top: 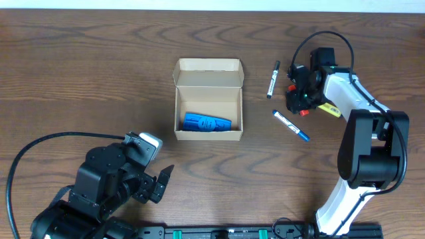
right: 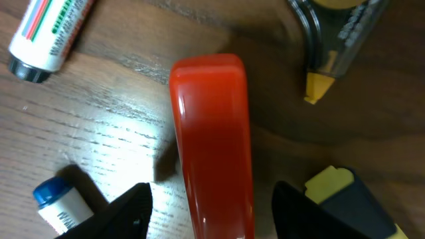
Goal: Pack container
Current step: 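Grasp the red stapler with the right gripper and lift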
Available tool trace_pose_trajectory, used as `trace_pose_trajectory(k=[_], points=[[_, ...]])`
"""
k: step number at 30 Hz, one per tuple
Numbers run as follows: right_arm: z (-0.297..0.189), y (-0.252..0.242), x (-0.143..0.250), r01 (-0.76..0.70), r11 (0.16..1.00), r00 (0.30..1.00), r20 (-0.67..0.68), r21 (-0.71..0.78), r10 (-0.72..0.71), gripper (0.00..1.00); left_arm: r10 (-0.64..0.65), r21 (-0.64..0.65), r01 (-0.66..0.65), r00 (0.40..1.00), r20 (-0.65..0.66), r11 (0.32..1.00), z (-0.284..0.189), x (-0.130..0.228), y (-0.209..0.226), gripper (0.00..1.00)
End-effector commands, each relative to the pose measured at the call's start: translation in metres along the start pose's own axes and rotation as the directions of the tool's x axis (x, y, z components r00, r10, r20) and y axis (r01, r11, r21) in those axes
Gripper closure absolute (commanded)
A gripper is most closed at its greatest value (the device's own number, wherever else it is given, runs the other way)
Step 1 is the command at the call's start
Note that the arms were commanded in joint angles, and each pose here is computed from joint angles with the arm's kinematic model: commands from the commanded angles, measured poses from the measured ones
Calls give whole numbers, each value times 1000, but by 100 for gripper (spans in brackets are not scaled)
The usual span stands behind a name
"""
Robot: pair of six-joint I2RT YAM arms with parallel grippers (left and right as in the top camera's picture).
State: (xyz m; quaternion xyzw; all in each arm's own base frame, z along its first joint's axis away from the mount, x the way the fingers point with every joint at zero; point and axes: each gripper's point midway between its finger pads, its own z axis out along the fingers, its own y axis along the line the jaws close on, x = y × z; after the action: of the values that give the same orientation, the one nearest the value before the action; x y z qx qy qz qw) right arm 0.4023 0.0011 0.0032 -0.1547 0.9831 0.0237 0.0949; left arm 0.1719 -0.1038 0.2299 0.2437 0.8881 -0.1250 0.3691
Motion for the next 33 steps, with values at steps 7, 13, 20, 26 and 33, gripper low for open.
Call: trace_pose_trajectory(k=[7, 13, 20, 26, 33], points=[[13, 3, 1, 11, 1000, 1000, -4, -7, -11, 57, -7, -1, 7, 1000, 16, 1000, -5, -5, 0, 5], [13, 3, 1, 6, 1000, 1000, -6, -8, -6, 71, -7, -1, 7, 1000, 16, 1000, -5, -5, 0, 5], [9, 4, 2, -100, 995, 995, -13, -9, 100, 83, -7, -1, 7, 1000, 16, 1000, -5, -5, 0, 5], [-28, 10, -11, -107, 994, 994, 22, -24, 107, 92, -7, -1, 7, 1000, 16, 1000, -5, -5, 0, 5], [-129, 51, -69, -31, 994, 963, 263, -104, 57, 94, -7, -1, 7, 1000, 16, 1000, -5, -5, 0, 5]])
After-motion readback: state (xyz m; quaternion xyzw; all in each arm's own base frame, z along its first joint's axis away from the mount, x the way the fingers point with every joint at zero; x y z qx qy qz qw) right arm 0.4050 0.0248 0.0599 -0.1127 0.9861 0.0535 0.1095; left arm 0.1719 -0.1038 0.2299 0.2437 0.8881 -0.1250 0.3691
